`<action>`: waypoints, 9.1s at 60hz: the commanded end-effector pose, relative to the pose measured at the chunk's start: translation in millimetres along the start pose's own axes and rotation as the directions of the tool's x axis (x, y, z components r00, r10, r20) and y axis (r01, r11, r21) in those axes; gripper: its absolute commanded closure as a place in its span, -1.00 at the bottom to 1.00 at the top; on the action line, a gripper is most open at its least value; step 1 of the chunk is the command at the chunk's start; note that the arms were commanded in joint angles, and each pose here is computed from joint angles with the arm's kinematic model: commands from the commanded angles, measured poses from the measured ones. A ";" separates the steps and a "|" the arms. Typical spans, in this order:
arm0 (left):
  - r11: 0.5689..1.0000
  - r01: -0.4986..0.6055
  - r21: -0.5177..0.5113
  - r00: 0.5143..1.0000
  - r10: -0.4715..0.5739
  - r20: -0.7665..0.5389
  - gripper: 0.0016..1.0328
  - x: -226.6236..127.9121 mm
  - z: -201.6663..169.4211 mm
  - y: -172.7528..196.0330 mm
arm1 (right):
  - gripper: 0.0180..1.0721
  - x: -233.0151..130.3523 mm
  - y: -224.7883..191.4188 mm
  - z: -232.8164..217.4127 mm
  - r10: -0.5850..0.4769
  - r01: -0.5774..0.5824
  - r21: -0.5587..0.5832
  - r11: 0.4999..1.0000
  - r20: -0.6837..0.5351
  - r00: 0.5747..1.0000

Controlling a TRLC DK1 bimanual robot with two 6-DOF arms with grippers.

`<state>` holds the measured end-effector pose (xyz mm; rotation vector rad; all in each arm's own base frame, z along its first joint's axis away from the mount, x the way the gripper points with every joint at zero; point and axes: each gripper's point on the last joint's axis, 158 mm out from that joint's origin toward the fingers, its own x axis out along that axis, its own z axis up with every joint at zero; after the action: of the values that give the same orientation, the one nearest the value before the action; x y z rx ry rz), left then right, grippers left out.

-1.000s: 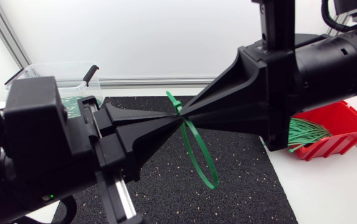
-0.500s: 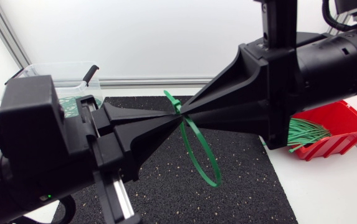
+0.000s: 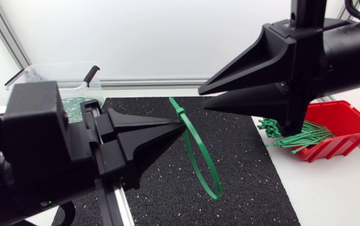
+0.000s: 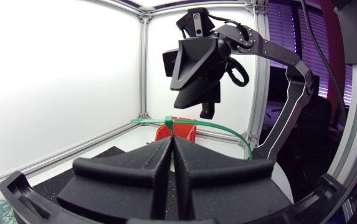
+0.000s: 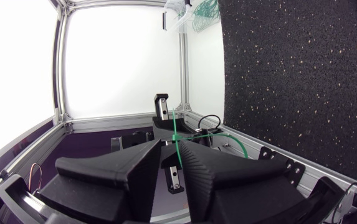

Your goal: Take a green cable tie from the red box, thread the tail through the head to close it, then place it in the transparent bin on the left.

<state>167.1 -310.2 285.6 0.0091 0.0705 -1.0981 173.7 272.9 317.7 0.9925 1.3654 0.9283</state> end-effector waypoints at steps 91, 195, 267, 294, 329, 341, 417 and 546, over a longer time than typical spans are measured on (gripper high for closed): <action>0.958 0.035 0.285 0.999 -0.027 -0.034 0.92 -10.2 -42.2 18.7 | 0.33 42.4 -45.6 15.6 -0.013 -0.078 -0.271 0.959 -0.319 0.948; 0.932 0.080 0.353 0.996 -0.065 -0.054 0.92 -1.8 -52.5 8.4 | 0.69 54.3 -44.3 -1.4 -0.038 -0.097 -0.348 0.932 -0.362 0.932; 0.930 0.100 0.353 0.995 -0.083 -0.062 0.92 2.1 -51.0 1.0 | 0.89 56.0 -58.3 -1.1 -0.088 -0.047 -0.374 0.926 -0.336 0.938; 0.923 0.122 0.366 0.992 -0.108 -0.059 0.92 7.1 -48.1 -22.9 | 0.89 50.0 -57.2 22.0 -0.081 -0.024 -0.347 0.938 -0.283 0.956; 0.922 0.100 0.375 0.995 -0.083 -0.062 0.92 11.6 -45.3 -25.9 | 0.89 49.9 -54.9 13.4 -0.077 -0.026 -0.344 0.938 -0.283 0.956; 0.940 0.002 0.341 0.995 0.032 -0.093 0.92 5.6 -46.2 28.4 | -0.39 38.4 -58.5 -3.4 -0.092 -0.021 -0.383 0.923 -0.273 0.958; 0.464 -0.886 0.004 0.360 0.693 -0.625 0.82 -161.3 -64.1 522.5 | -0.93 11.9 -144.2 43.1 -0.365 0.370 -0.558 0.742 0.126 0.922; 0.413 -0.909 -0.049 0.416 0.903 -0.108 -0.92 -231.9 -129.5 260.9 | -0.93 -200.7 -239.0 92.7 -0.123 0.946 -0.055 0.320 0.987 0.099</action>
<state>291.8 22.5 170.6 0.0081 0.1652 0.0467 254.7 2.7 162.7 -0.0312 0.2059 0.0402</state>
